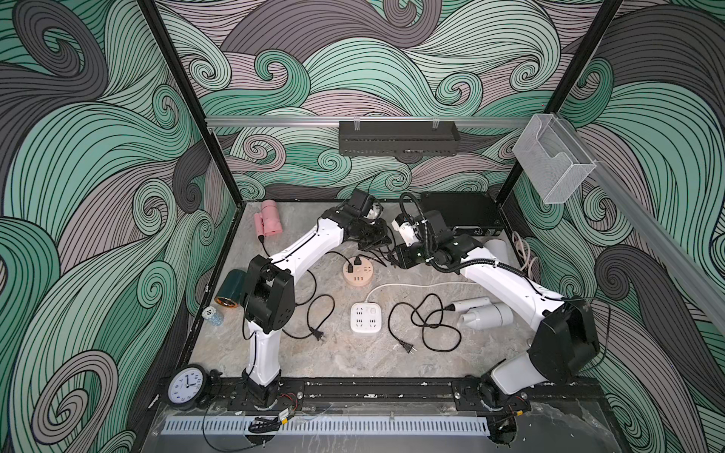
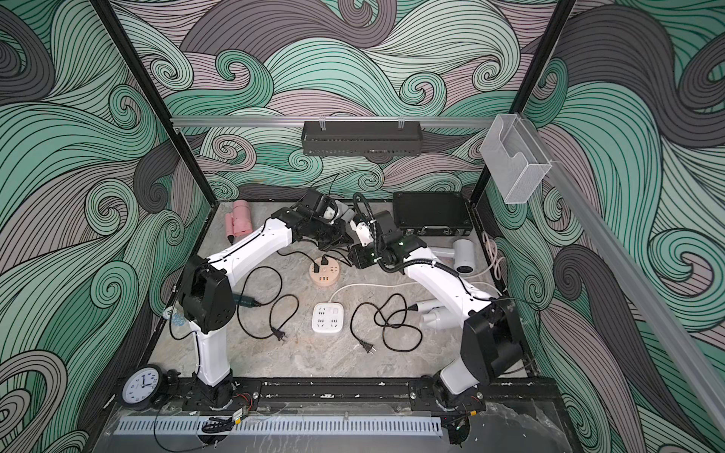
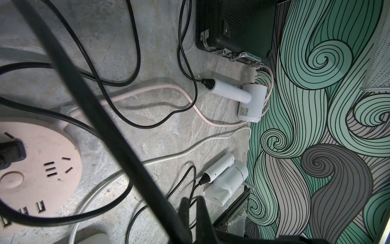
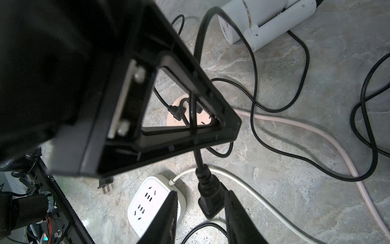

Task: Charge the blow dryers
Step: Pick up the plug from the center of the board.

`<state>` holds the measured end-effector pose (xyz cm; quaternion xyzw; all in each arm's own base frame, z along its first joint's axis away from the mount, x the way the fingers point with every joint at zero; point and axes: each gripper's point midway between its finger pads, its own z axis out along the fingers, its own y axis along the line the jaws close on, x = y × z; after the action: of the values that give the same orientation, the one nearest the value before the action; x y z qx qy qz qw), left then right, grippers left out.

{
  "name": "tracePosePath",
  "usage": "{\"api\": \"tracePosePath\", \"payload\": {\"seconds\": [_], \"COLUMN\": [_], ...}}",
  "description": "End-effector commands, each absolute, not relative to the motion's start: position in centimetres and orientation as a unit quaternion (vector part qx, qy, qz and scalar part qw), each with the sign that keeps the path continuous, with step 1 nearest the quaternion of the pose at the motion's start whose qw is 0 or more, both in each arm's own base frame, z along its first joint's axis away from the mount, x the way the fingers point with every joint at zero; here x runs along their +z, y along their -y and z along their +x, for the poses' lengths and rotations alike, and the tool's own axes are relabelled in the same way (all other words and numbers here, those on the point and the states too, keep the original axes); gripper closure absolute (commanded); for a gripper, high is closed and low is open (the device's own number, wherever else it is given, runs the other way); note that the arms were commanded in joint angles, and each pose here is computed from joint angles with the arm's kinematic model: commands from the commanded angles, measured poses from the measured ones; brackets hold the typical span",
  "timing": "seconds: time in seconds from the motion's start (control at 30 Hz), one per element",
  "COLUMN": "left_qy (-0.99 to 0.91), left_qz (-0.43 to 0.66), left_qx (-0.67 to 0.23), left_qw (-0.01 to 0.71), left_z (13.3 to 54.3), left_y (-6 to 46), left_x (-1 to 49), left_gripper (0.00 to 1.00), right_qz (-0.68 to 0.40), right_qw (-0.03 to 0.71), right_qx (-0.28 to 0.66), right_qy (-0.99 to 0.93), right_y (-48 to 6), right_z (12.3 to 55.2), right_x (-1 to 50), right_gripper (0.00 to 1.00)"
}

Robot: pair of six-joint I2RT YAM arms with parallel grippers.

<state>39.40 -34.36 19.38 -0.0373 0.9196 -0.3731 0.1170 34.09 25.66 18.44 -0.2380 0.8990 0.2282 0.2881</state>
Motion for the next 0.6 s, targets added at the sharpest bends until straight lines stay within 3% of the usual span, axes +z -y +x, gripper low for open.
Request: {"api": "tracePosePath", "payload": {"seconds": [0.0,0.1,0.57], "left_qy": [-0.918,-0.917,-0.919], "left_qz": [-0.032,-0.031,-0.027], "left_qx": [-0.377,-0.379,-0.377], "left_qw": [0.115,0.116,0.111], "left_z": [39.5,39.5,39.3], "left_y": [35.1,35.2,35.4], "left_x": [19.8,20.0,19.6], "left_gripper": [1.00,1.00,1.00], "right_qz": [-0.232,-0.236,-0.232], "right_qw": [0.290,0.287,0.282], "right_qx": [0.215,0.203,0.185], "right_qy": [-0.903,-0.906,-0.912], "right_y": [-26.0,-26.3,-26.2], "right_z": [34.9,34.9,35.4], "right_x": [18.4,18.0,17.3], "right_gripper": [0.61,0.62,0.88]}}
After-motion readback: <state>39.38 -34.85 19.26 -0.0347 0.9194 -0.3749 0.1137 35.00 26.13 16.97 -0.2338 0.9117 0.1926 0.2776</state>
